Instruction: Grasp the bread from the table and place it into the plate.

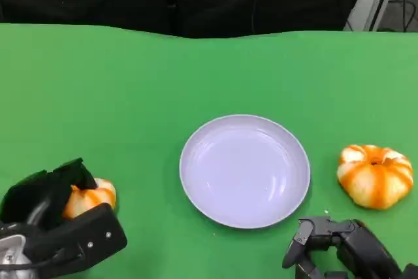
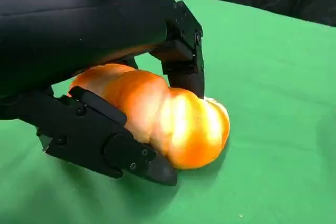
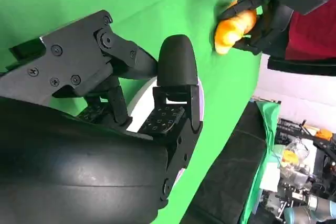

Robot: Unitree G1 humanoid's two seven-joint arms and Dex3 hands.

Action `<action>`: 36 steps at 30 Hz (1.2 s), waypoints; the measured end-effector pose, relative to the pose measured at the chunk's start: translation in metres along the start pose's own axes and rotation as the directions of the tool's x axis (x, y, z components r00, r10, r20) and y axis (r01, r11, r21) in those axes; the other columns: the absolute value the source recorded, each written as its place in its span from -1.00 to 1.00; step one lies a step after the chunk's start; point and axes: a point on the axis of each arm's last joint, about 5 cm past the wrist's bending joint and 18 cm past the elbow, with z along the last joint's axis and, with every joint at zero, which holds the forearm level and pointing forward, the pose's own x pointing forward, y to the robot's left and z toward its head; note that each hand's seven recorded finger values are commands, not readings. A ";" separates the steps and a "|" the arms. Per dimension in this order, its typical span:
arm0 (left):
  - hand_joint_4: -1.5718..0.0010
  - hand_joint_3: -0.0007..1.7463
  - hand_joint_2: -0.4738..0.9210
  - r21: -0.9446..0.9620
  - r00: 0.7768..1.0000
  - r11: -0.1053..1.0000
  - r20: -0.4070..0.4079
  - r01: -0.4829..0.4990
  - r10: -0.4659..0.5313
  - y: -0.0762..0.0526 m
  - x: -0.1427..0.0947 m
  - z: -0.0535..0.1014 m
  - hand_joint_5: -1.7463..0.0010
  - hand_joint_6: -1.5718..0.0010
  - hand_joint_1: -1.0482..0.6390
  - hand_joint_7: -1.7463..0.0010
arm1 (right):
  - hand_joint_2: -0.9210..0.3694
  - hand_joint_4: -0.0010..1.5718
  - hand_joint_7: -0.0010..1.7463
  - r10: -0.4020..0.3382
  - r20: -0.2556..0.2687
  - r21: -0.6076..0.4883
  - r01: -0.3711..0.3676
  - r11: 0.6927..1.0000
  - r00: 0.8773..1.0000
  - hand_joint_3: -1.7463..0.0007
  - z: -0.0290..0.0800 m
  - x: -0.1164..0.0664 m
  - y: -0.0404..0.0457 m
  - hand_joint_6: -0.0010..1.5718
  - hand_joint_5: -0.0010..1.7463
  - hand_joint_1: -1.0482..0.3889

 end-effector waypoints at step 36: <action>0.12 -1.00 0.79 -0.145 0.919 0.978 0.342 -0.153 0.194 0.026 -0.028 0.073 -1.00 0.34 0.19 -1.00 | -0.59 0.04 0.27 0.001 -0.001 0.005 -0.001 1.000 1.000 -0.01 -0.001 0.002 0.0011 0.10 0.67 0.28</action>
